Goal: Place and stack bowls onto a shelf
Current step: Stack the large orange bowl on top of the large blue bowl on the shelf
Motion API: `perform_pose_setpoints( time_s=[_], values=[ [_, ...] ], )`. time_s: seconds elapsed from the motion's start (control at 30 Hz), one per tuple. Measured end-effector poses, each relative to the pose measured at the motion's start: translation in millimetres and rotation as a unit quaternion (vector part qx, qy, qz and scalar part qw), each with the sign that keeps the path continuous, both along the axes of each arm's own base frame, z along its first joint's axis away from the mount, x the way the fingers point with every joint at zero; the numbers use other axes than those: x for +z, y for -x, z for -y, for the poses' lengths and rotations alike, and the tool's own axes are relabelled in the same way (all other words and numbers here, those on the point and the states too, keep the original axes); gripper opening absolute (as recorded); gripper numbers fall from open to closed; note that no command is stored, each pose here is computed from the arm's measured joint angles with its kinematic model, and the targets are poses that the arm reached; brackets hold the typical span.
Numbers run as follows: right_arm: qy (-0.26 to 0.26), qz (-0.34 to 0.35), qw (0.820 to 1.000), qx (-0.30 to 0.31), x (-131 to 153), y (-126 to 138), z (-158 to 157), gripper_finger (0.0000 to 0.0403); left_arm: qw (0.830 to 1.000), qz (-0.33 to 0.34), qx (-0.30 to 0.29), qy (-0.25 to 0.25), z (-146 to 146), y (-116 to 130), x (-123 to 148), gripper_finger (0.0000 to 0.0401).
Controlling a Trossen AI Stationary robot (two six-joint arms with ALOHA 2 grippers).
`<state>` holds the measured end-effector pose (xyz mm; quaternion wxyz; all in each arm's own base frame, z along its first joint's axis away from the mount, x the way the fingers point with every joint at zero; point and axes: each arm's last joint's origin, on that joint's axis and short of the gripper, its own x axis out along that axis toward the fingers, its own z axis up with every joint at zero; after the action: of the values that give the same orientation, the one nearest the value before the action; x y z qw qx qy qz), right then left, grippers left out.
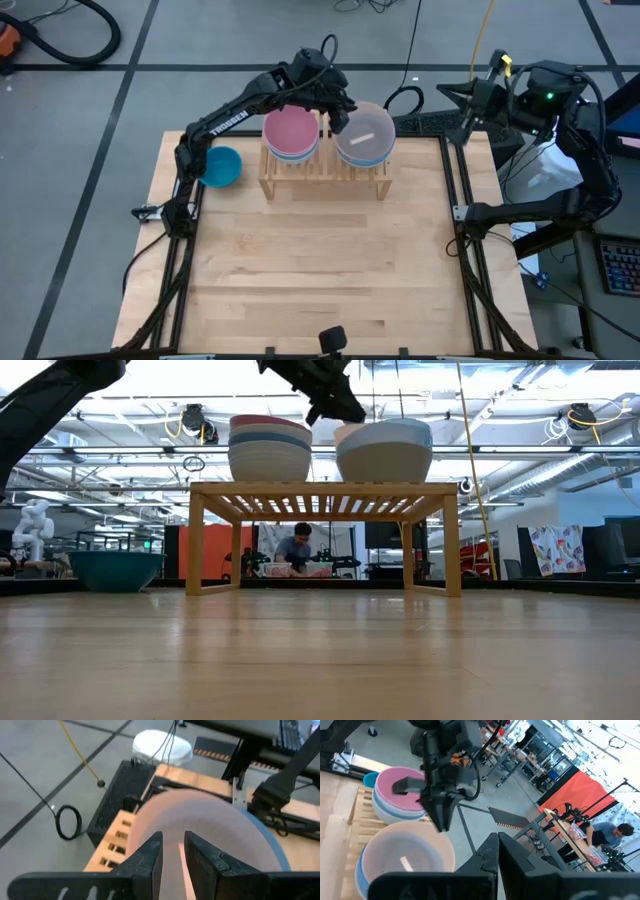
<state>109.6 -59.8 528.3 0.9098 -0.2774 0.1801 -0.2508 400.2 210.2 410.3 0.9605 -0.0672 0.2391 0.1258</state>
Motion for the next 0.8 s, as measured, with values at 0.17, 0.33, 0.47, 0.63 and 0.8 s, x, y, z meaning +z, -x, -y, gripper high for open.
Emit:
perform_pose_setpoints(
  time_s=[0.17, 0.33, 0.47, 0.63, 0.8],
  values=[
    [0.007, 0.015, 1.000, 0.000, 3.1, -0.5, 0.2, 0.0000, 1.000, 0.003, 0.009, -0.008, -0.3, 0.0, 1.7, 0.0083],
    [-0.006, -0.009, 1.000, 0.000, -2.4, -6.2, 3.1, 0.0000, 0.999, 0.024, 0.010, -0.027, 5.5, 13.8, 22.1, 0.0083],
    [-0.026, -0.038, 0.999, -0.001, -10.0, -20.9, 10.6, 0.0000, 0.998, 0.016, -0.003, -0.054, 19.8, 35.1, 43.2, 0.0083],
    [-0.053, -0.083, 0.995, -0.001, -26.9, -52.4, 26.5, 0.0000, 0.996, -0.030, 0.014, -0.078, 42.3, 66.0, 62.7, 0.0083],
    [-0.056, -0.095, 0.994, -0.002, -51.3, -93.5, 47.4, 0.0000, 0.992, -0.063, 0.047, -0.099, 60.7, 98.5, 80.7, 0.0083]
  ],
)
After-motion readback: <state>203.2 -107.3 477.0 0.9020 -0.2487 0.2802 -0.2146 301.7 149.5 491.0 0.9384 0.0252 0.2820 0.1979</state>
